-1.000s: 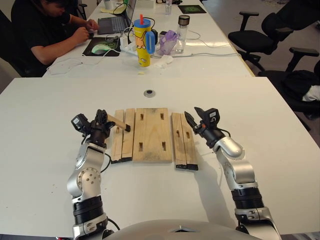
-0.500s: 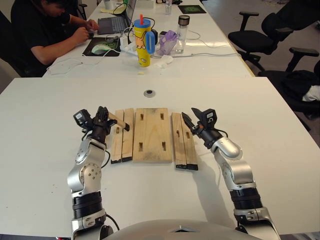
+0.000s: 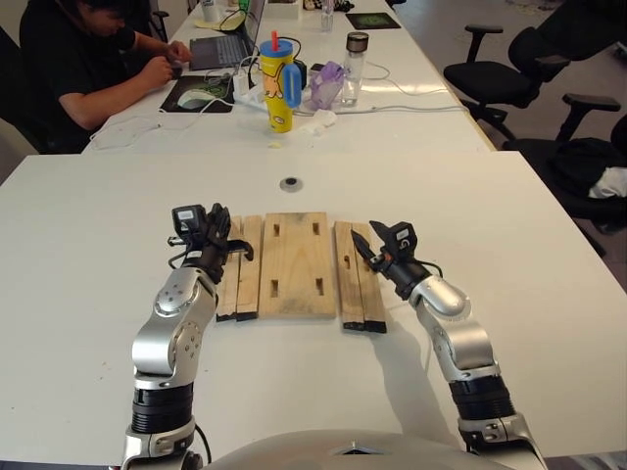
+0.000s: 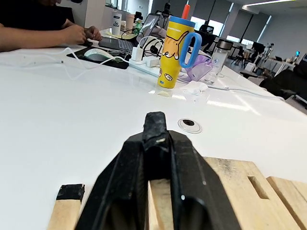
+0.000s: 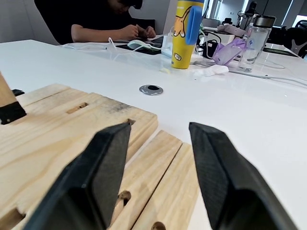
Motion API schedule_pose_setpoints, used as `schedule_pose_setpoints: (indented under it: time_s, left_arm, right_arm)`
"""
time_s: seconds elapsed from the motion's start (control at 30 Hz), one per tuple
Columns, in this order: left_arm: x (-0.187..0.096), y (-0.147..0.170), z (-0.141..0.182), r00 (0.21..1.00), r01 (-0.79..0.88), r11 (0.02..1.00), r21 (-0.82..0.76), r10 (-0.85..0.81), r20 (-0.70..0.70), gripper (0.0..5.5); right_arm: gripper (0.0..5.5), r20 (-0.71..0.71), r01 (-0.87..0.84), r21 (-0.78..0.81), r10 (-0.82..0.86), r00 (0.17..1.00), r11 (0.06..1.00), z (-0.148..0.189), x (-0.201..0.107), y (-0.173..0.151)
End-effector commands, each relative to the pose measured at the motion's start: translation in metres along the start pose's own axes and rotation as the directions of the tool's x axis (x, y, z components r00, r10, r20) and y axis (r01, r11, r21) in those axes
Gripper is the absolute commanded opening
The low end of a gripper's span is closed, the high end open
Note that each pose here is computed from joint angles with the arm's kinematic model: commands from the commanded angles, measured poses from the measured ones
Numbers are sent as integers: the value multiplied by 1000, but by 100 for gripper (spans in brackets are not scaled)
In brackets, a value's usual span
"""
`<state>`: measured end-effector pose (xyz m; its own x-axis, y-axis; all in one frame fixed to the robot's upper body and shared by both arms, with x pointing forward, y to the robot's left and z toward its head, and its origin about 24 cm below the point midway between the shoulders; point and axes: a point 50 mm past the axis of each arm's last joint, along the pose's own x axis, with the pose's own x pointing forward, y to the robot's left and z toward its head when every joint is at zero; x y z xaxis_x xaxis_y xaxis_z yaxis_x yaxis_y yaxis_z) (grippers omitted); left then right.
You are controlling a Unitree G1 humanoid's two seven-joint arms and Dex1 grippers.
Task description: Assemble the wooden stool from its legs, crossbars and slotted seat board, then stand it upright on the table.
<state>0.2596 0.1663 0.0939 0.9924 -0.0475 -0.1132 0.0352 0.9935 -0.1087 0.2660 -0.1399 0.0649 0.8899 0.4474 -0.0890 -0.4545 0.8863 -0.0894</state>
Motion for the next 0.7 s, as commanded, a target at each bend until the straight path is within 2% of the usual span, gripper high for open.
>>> schedule_pose_setpoints:
  time_s: [0.03,0.2,0.37,0.4,0.7]
  left_arm:
    - [-23,25,-63,943,-77,987,139,117,-311,43]
    - [-35,26,-74,928,-79,985,154,129,-349,43]
    - [-36,24,-84,931,36,965,258,62,-359,43]
    - [-34,22,-85,934,52,970,236,37,-357,43]
    - [-14,14,-66,973,78,979,188,-33,-230,43]
  right_arm:
    - [225,-21,7,-21,-7,1000,1000,-1,-1,2]
    - [225,-47,13,-28,-15,999,1000,-4,-4,5]
    - [225,-70,21,-42,-24,997,999,-6,-7,8]
    - [225,-73,25,-44,-28,997,999,-6,-8,8]
    - [225,-66,19,-51,-23,998,999,-4,-1,7]
